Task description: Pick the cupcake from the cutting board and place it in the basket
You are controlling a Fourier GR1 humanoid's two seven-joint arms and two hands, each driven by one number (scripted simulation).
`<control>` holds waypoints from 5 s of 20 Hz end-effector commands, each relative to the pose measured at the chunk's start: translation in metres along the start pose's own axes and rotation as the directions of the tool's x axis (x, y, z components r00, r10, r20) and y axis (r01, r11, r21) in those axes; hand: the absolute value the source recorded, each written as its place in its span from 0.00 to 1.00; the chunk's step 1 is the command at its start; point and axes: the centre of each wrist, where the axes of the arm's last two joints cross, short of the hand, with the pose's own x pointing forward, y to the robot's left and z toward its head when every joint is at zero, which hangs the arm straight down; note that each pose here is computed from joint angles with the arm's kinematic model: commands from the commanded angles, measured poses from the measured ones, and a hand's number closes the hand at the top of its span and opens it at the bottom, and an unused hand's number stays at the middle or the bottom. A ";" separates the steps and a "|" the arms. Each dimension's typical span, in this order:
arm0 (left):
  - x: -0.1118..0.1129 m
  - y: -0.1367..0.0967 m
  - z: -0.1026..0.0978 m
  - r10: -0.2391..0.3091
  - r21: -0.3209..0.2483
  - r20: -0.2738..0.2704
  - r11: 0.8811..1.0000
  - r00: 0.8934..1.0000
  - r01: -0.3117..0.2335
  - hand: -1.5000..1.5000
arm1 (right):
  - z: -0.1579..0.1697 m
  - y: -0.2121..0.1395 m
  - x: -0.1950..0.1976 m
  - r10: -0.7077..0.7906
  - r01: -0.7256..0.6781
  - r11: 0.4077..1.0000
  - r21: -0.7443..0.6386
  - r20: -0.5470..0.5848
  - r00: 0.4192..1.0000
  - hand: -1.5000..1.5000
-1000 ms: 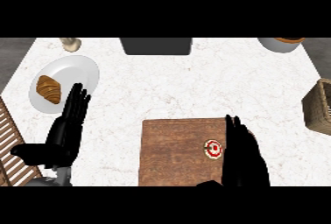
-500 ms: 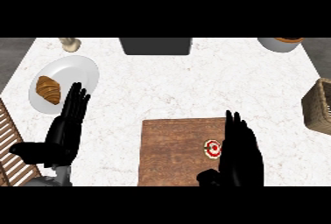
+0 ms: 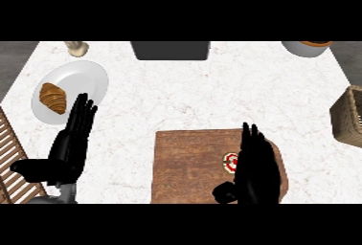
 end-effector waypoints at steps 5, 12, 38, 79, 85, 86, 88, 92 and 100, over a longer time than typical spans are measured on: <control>0.016 0.008 -0.004 -0.009 0.005 0.006 1.000 1.000 0.009 0.50 | -0.008 -0.004 0.008 0.004 0.003 0.999 0.039 -0.186 0.983 0.00; 0.008 0.016 -0.007 0.000 0.008 0.002 1.000 1.000 0.000 0.50 | -0.017 0.021 0.000 -0.018 0.029 0.998 0.054 -0.183 0.983 0.00; 0.012 -0.001 -0.011 -0.004 -0.009 -0.002 1.000 1.000 0.004 0.50 | -0.036 0.059 0.000 0.104 -0.090 0.987 0.132 -0.103 0.989 1.00; 0.027 -0.047 -0.022 0.021 -0.167 0.062 0.986 0.998 -0.010 0.50 | -0.242 -0.318 -0.044 -0.716 -0.164 0.463 -0.871 -0.476 0.510 1.00; 0.026 -0.037 -0.028 0.009 -0.124 0.057 0.992 0.998 -0.002 0.50 | -0.252 -0.313 -0.041 -0.650 -0.304 0.540 -0.785 -0.618 0.441 1.00; 0.025 -0.044 -0.022 0.020 -0.126 0.060 0.992 0.998 -0.013 0.50 | -0.253 -0.315 -0.046 -0.645 -0.320 0.552 -0.770 -0.637 0.421 1.00; 0.020 -0.038 -0.019 0.024 -0.127 0.036 0.992 0.999 -0.019 0.50 | -0.256 -0.315 -0.051 -0.636 -0.342 0.566 -0.750 -0.661 0.398 1.00; 0.019 -0.027 -0.019 0.018 -0.102 0.049 0.995 0.999 -0.013 0.50 | -0.259 -0.309 -0.056 -0.659 -0.343 0.546 -0.765 -0.644 0.388 1.00; 0.013 -0.016 -0.018 0.011 -0.069 0.019 0.998 1.000 -0.009 0.50 | -0.257 -0.304 -0.053 -0.673 -0.375 0.530 -0.761 -0.646 0.361 1.00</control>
